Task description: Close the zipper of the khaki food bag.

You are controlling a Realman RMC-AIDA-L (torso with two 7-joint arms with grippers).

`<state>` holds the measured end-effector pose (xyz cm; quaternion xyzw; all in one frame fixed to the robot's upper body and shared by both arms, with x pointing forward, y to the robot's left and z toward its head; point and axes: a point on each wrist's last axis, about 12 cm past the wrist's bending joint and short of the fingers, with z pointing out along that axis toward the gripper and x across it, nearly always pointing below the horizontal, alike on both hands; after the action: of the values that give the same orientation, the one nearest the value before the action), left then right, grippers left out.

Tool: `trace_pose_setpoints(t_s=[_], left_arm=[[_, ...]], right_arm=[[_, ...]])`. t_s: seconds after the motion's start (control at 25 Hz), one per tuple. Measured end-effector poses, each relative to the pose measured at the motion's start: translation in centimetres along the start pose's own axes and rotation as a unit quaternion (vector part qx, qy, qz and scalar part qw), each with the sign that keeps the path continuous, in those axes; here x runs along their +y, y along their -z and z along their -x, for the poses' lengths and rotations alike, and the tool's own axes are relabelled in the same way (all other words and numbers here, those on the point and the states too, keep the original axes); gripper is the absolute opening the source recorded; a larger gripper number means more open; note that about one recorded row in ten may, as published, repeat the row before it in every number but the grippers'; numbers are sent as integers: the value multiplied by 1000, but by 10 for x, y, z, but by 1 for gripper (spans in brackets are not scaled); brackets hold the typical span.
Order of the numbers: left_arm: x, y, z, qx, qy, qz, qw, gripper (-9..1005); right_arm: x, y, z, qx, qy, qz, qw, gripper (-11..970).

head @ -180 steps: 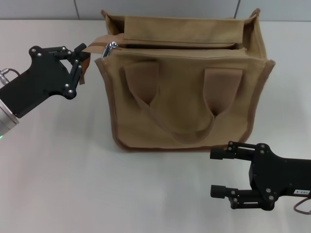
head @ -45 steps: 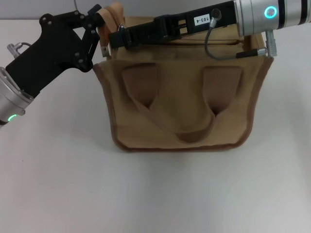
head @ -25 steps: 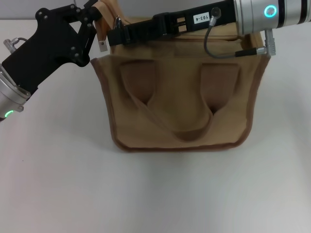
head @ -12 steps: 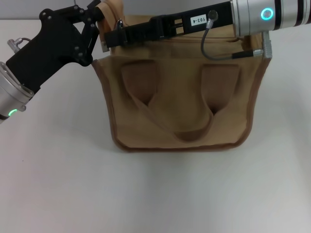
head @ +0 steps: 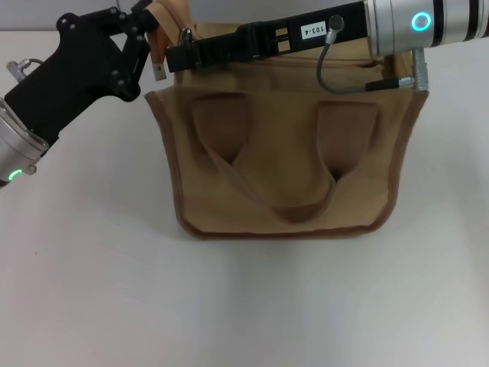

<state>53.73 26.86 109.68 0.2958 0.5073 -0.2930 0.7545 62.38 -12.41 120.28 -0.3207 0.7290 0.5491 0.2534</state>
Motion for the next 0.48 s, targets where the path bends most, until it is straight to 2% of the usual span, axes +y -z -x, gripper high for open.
trace_pose_setpoints(t_s=[0.48], left_arm=[[-2, -2, 6, -24, 4, -13, 1000, 42]], right_arm=[[-2, 2, -2, -5, 5, -5, 1000, 709]])
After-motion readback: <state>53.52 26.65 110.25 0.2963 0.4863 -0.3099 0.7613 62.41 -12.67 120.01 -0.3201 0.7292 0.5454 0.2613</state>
